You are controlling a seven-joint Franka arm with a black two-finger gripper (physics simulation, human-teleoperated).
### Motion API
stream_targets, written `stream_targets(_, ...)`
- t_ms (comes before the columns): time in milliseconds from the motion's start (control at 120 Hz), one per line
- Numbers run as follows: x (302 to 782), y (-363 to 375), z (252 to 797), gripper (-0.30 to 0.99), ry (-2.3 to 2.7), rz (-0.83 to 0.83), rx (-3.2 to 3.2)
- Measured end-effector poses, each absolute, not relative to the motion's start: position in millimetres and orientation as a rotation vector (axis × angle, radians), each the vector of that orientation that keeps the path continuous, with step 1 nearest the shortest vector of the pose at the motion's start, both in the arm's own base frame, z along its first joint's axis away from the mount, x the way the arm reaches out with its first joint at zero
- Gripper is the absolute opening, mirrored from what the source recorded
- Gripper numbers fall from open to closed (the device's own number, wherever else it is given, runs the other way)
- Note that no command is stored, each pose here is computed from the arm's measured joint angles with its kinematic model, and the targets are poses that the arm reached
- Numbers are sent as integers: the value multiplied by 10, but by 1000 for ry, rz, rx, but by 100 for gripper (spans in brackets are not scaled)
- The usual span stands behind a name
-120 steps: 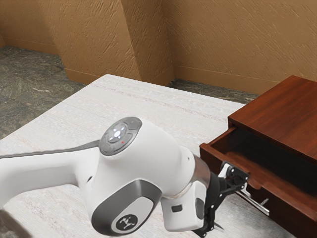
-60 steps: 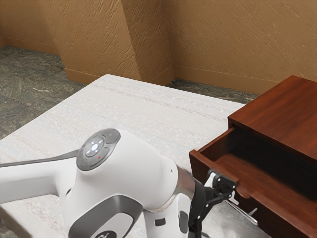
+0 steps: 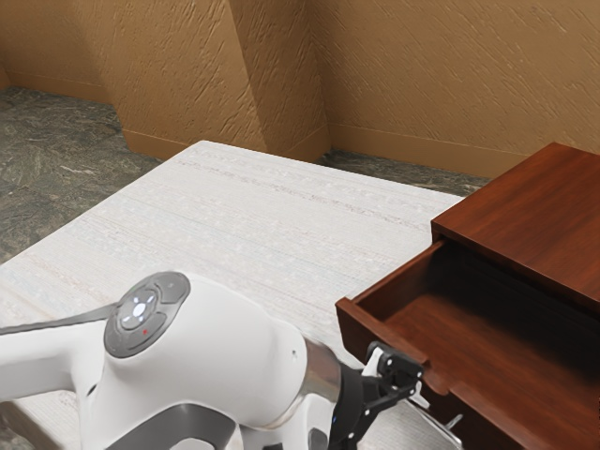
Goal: Pull the drawer handle with one arm to open the drawer
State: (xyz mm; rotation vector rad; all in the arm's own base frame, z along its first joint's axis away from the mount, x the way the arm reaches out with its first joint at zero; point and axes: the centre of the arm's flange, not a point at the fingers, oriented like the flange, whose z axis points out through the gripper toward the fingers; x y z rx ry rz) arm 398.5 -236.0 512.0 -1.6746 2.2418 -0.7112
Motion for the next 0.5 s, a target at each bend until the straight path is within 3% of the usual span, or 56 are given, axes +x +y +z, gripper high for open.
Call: stream_targets(500,3726,-2358,5135,64,2216,-721,-1690)
